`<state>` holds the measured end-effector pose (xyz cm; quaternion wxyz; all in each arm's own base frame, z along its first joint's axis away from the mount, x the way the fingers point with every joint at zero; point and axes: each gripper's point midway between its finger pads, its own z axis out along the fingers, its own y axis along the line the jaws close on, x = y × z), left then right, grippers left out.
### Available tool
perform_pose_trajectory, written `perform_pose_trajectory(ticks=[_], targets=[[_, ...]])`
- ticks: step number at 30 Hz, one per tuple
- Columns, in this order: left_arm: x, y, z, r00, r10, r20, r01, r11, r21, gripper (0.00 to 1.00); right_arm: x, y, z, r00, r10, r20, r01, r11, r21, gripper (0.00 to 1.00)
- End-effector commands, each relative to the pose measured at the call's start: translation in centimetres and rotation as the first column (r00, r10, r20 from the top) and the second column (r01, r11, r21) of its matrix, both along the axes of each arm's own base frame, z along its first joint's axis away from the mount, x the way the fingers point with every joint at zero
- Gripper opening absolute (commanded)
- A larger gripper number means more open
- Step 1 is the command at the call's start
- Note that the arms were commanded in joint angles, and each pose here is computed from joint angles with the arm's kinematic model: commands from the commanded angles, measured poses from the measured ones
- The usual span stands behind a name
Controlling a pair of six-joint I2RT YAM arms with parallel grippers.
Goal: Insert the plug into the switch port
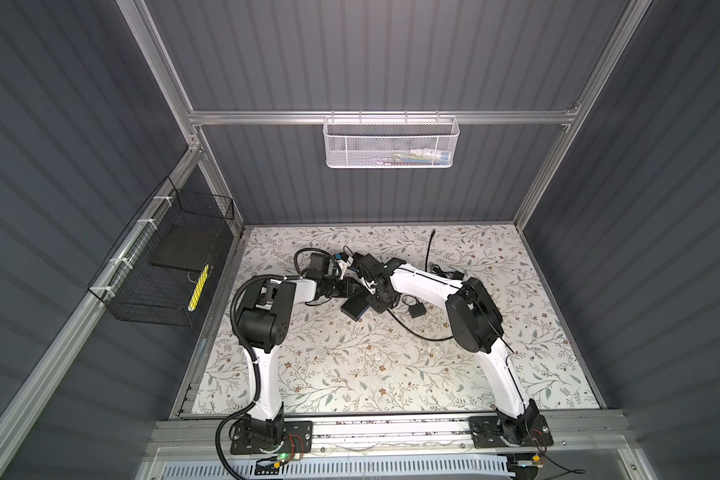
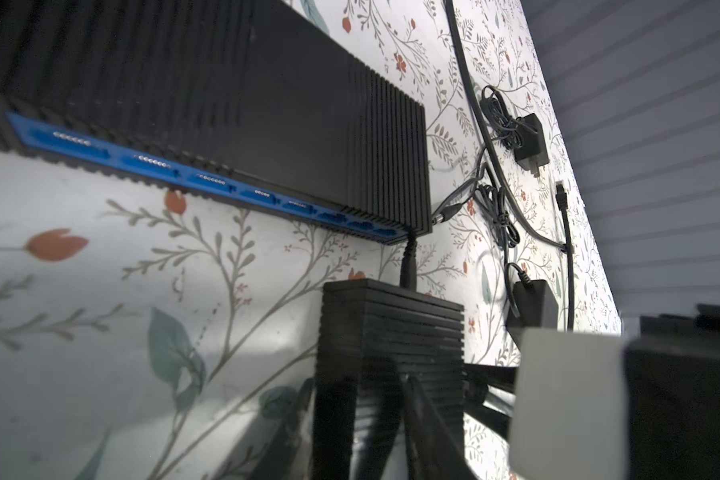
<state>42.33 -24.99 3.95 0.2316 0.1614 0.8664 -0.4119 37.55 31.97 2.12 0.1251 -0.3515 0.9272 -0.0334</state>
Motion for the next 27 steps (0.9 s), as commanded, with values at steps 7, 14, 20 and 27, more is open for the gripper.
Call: perform_pose_trajectory(ticks=[7, 14, 20, 27], targets=[[-4.3, -2.1, -3.2, 0.983, -0.117, -0.142, 0.115, 0.993, -0.025, 0.35, 1.4, 2.3, 4.6, 0.992, 0.054, 0.114, -0.071, 0.986, 0.148, 0.0], [-4.5, -2.6, -2.9, 0.981, -0.149, -0.127, 0.142, 0.988, -0.069, 0.35, 0.9, 1.9, 4.2, 0.992, 0.056, 0.115, -0.075, 0.983, 0.167, 0.0], [-4.8, -2.7, -2.5, 0.979, -0.165, -0.12, 0.155, 0.984, -0.086, 0.35, 1.0, 2.0, 3.0, 0.995, 0.032, 0.099, -0.05, 0.981, 0.185, 0.0], [-5.1, -3.3, -2.2, 0.977, -0.18, -0.113, 0.17, 0.981, -0.093, 0.34, 1.3, 1.8, 2.9, 0.995, 0.011, 0.097, -0.03, 0.981, 0.192, 0.0]])
